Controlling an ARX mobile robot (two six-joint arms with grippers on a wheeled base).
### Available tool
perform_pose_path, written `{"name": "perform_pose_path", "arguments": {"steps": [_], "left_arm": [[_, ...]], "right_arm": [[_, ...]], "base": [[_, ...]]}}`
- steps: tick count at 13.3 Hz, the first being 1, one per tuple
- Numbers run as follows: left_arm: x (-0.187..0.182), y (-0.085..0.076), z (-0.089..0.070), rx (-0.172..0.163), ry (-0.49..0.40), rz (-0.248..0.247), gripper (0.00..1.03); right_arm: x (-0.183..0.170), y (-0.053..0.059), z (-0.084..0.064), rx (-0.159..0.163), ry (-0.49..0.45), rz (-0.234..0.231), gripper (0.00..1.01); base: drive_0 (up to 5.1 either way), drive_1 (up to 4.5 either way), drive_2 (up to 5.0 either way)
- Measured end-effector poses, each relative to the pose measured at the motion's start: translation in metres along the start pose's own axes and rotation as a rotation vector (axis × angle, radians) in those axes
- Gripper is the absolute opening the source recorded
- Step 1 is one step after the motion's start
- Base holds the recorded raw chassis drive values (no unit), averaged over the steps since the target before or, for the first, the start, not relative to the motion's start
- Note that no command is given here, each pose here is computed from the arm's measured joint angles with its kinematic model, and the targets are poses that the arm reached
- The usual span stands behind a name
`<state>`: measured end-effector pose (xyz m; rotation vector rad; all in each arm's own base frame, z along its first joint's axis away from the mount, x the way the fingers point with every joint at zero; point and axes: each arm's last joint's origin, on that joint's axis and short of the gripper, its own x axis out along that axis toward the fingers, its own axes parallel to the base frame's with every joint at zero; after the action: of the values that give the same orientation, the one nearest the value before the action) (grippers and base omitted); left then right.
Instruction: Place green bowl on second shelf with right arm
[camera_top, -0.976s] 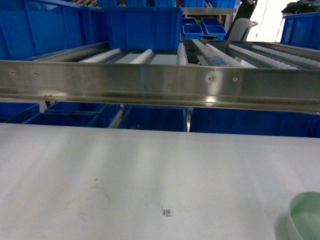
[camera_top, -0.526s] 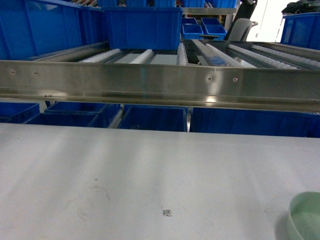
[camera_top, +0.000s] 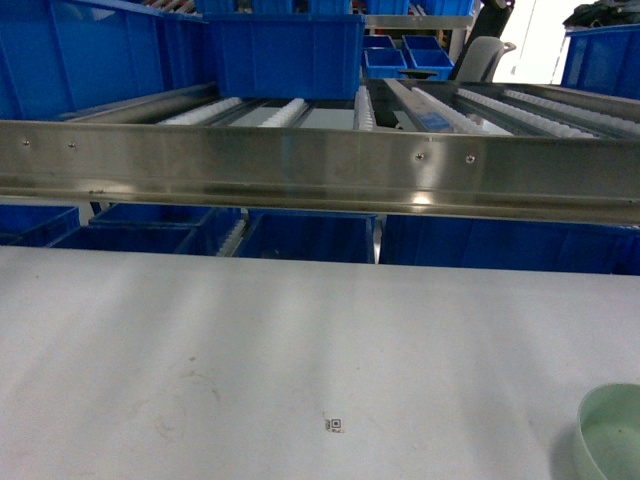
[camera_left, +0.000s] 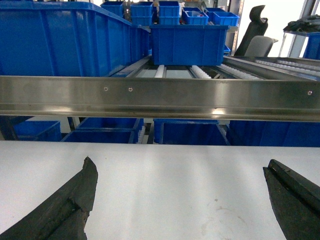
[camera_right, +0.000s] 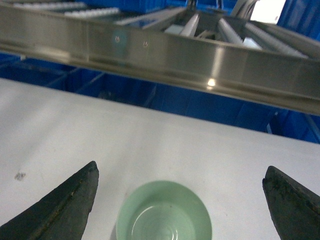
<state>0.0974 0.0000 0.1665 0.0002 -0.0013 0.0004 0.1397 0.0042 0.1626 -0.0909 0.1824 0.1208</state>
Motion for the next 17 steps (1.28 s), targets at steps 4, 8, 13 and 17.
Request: {"name": "perform_pose_path", "arguments": {"steps": [4,8,13,17], "left_arm": [[0.000,0.000,0.000,0.000,0.000,0.000,0.98],[0.000,0.000,0.000,0.000,0.000,0.000,0.98],[0.000,0.000,0.000,0.000,0.000,0.000,0.98],[0.000,0.000,0.000,0.000,0.000,0.000,0.98]], "right_arm": [[0.047,-0.023,-0.009,-0.015,0.229,0.019,0.98],[0.090,-0.041,-0.032,-0.028,0.441,0.066,0.98],[0.110,-0.050,-0.047,-0.051,0.532,0.084,0.98],[0.116,-0.049,-0.065,-0.068,0.619,0.114,0.98]], "base": [[0.0,0.00,0.0],[0.0,0.00,0.0],[0.0,0.00,0.0],[0.0,0.00,0.0]]}}
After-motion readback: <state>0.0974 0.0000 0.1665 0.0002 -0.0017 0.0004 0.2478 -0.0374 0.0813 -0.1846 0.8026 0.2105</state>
